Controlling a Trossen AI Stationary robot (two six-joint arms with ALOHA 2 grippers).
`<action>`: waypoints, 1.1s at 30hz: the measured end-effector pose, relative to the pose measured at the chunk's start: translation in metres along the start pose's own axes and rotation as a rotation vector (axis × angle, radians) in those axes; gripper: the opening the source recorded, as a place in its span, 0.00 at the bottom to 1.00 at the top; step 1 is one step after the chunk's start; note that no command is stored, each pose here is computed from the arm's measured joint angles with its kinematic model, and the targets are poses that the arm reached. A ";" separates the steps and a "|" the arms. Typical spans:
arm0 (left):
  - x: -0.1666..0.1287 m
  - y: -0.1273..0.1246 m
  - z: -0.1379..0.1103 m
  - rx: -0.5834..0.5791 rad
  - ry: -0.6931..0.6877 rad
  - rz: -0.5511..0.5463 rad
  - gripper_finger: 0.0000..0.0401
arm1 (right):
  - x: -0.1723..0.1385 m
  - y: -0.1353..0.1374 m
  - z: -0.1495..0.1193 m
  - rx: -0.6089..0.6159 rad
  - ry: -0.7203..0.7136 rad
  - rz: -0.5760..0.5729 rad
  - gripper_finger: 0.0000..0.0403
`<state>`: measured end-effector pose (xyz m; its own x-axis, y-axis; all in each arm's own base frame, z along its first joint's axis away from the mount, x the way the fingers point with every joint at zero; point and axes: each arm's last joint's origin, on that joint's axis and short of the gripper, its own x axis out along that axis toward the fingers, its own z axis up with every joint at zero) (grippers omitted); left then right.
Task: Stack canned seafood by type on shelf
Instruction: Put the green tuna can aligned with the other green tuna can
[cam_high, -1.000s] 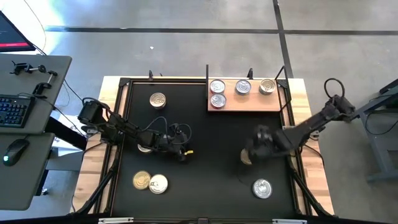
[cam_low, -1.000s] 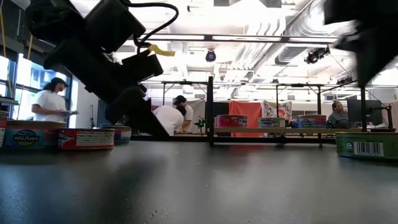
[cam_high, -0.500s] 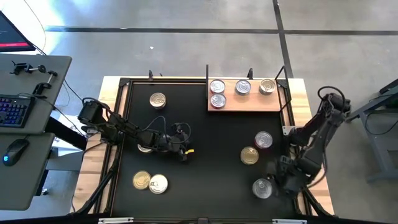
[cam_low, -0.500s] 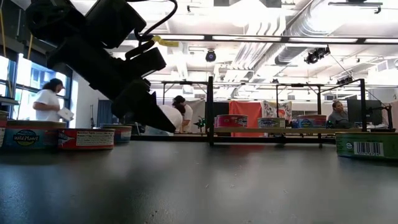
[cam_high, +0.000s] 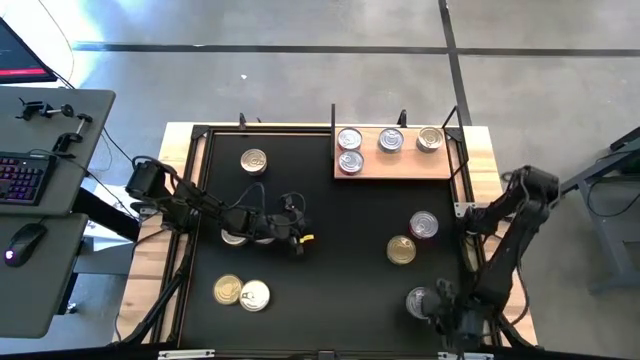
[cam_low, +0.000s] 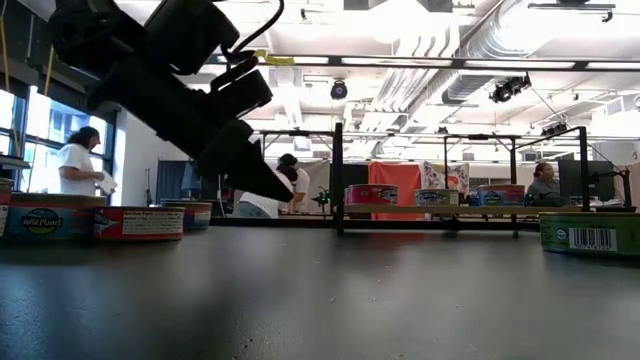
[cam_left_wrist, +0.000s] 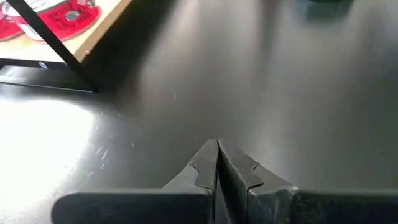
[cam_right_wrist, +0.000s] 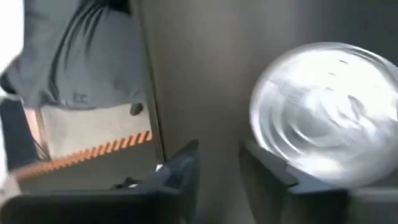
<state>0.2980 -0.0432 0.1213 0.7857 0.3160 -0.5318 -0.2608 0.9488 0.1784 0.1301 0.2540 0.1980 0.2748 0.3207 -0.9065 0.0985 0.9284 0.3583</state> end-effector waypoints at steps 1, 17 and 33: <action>0.001 0.001 0.001 0.000 -0.008 0.004 0.01 | 0.007 0.002 -0.001 -0.040 -0.003 -0.003 0.31; 0.006 0.012 0.004 -0.032 -0.020 0.035 0.01 | 0.025 0.039 -0.012 -0.217 -0.213 -0.229 0.31; 0.006 0.012 0.004 -0.006 -0.019 0.035 0.01 | 0.049 0.021 -0.011 -0.410 0.010 -0.437 0.43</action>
<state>0.3013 -0.0297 0.1236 0.7864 0.3489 -0.5098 -0.2916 0.9371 0.1917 0.1351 0.2913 0.1587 0.2826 -0.1072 -0.9532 -0.1769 0.9709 -0.1617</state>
